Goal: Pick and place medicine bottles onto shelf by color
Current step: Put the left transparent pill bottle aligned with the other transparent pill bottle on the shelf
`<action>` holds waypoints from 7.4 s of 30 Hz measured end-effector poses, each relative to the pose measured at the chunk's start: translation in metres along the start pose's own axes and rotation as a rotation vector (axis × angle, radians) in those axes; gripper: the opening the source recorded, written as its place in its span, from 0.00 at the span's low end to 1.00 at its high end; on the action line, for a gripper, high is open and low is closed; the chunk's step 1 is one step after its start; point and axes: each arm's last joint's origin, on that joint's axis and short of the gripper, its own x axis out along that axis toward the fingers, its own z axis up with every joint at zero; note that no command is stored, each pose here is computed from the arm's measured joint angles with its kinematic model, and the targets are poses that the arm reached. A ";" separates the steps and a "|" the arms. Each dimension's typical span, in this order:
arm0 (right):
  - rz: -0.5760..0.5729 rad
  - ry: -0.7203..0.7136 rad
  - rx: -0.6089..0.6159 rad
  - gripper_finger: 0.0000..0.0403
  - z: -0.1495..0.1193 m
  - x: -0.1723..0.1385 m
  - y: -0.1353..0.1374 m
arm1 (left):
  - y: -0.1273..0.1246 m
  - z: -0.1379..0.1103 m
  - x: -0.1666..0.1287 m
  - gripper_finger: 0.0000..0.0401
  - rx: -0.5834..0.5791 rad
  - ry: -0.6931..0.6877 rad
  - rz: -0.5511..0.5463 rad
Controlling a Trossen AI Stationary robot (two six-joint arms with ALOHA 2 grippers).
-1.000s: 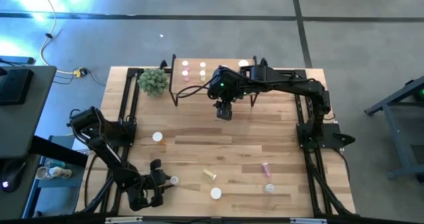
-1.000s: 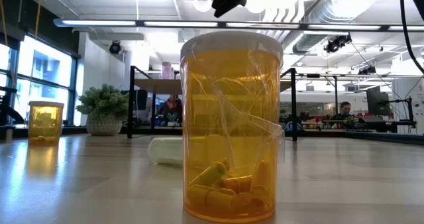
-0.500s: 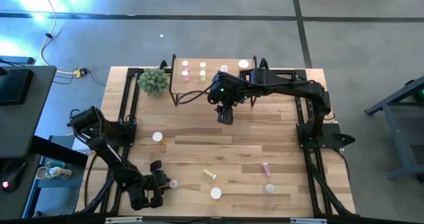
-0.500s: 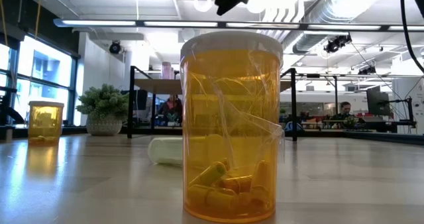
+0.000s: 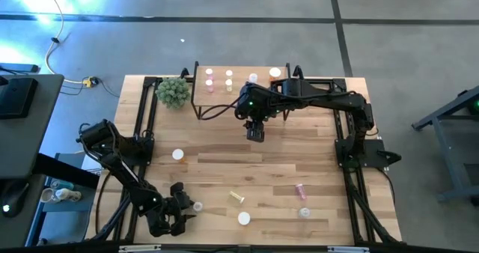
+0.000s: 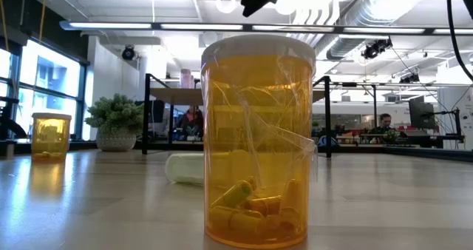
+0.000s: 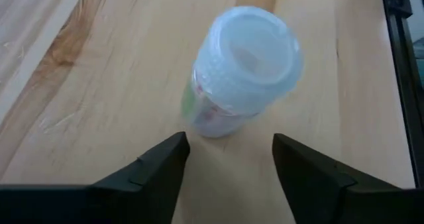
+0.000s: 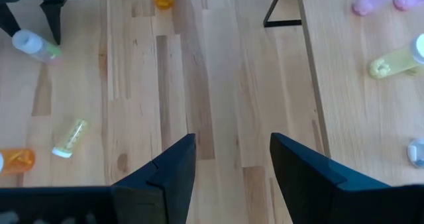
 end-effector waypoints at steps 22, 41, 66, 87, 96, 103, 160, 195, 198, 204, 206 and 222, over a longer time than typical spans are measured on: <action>0.000 0.000 0.000 0.46 0.000 0.000 0.000 | 0.003 0.013 0.008 0.61 0.064 -0.096 0.037; 0.036 0.093 -0.085 0.46 -0.011 0.008 0.027 | 0.003 0.015 0.008 0.37 0.106 -0.109 0.038; 0.161 0.134 -0.161 0.46 -0.077 0.055 0.072 | 0.024 0.056 0.033 0.39 0.204 -0.057 0.102; 0.282 -0.265 0.020 0.46 -0.129 0.101 0.098 | 0.006 0.104 0.033 0.39 0.319 0.048 0.058; 0.317 -0.445 0.063 0.46 -0.125 0.107 0.098 | 0.004 0.114 0.028 0.39 0.348 0.094 0.120; 0.319 -0.574 -0.054 0.46 -0.116 0.100 0.104 | 0.002 0.127 0.022 0.39 0.404 0.094 0.213; 0.260 -0.767 -0.297 0.65 -0.119 0.134 0.156 | 0.003 0.181 0.030 0.39 0.267 -0.112 0.166; 0.280 -0.720 -0.319 0.35 -0.123 0.137 0.156 | -0.002 0.188 0.030 0.39 0.230 -0.185 0.142; 0.280 -0.720 -0.319 0.34 -0.123 0.137 0.156 | -0.002 0.188 0.030 0.39 0.230 -0.185 0.143; 0.280 -0.720 -0.319 0.34 -0.123 0.137 0.156 | -0.002 0.188 0.030 0.39 0.230 -0.185 0.142; 0.280 -0.720 -0.319 0.34 -0.123 0.137 0.156 | -0.002 0.188 0.030 0.39 0.230 -0.185 0.142; 0.279 -0.719 -0.320 0.34 -0.123 0.137 0.156 | -0.001 0.188 0.030 0.42 0.230 -0.190 0.152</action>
